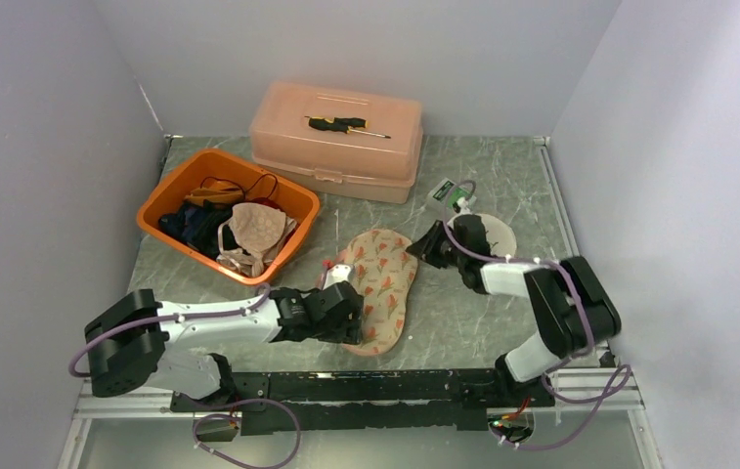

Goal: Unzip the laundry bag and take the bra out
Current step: Adjust the laundry bag at the center of the board.

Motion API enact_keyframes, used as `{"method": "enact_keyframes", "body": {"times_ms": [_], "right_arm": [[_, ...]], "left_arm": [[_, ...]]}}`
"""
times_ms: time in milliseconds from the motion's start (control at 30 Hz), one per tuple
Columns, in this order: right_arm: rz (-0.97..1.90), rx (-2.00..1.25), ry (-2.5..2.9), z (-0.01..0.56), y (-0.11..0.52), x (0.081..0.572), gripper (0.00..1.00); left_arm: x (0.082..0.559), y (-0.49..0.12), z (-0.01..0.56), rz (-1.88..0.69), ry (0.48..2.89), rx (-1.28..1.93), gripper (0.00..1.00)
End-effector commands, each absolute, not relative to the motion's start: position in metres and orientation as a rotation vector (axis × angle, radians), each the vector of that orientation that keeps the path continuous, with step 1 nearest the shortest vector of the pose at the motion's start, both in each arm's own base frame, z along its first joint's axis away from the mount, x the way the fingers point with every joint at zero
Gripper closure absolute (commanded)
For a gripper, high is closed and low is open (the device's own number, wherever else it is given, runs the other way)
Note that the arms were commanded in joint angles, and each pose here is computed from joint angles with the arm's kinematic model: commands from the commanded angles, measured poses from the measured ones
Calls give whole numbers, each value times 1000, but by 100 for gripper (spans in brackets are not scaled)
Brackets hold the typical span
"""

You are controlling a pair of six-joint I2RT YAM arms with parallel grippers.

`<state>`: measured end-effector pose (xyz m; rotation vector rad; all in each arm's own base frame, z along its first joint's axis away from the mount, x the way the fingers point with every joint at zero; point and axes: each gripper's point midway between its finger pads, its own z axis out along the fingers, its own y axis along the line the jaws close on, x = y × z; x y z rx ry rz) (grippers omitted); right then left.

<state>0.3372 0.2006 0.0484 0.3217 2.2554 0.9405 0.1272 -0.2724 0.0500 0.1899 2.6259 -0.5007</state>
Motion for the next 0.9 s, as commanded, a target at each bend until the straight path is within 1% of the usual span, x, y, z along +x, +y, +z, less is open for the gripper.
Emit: {"method": "enact_keyframes", "body": {"times_ms": [0, 167, 267, 333, 367, 467, 567, 700, 767, 867], "right_arm": [[896, 336, 2189, 61, 186, 311, 78], [828, 411, 2175, 55, 162, 264, 75], [826, 450, 2166, 54, 157, 240, 74], [835, 472, 2154, 53, 155, 228, 71], [859, 473, 2131, 58, 157, 223, 67], [880, 480, 2151, 55, 163, 206, 48], [857, 459, 2177, 56, 165, 194, 35], [735, 462, 2116, 78, 146, 202, 27], [659, 449, 2082, 94, 134, 210, 25], [598, 422, 2063, 114, 126, 222, 25]], "left_arm": [[154, -265, 49, -414, 2596, 110, 28], [189, -256, 54, -333, 2571, 49, 28], [215, -247, 60, -274, 2544, -4, 25], [232, -246, 67, -262, 2519, -33, 23], [240, -248, 72, -271, 2508, -31, 22], [262, -254, 87, -250, 2471, -21, 21], [280, -254, 115, -175, 2425, -15, 17], [274, -248, 150, -205, 2382, -24, 11], [258, -252, 163, -272, 2381, -10, 8], [219, -268, 172, -331, 2395, 71, 7]]}}
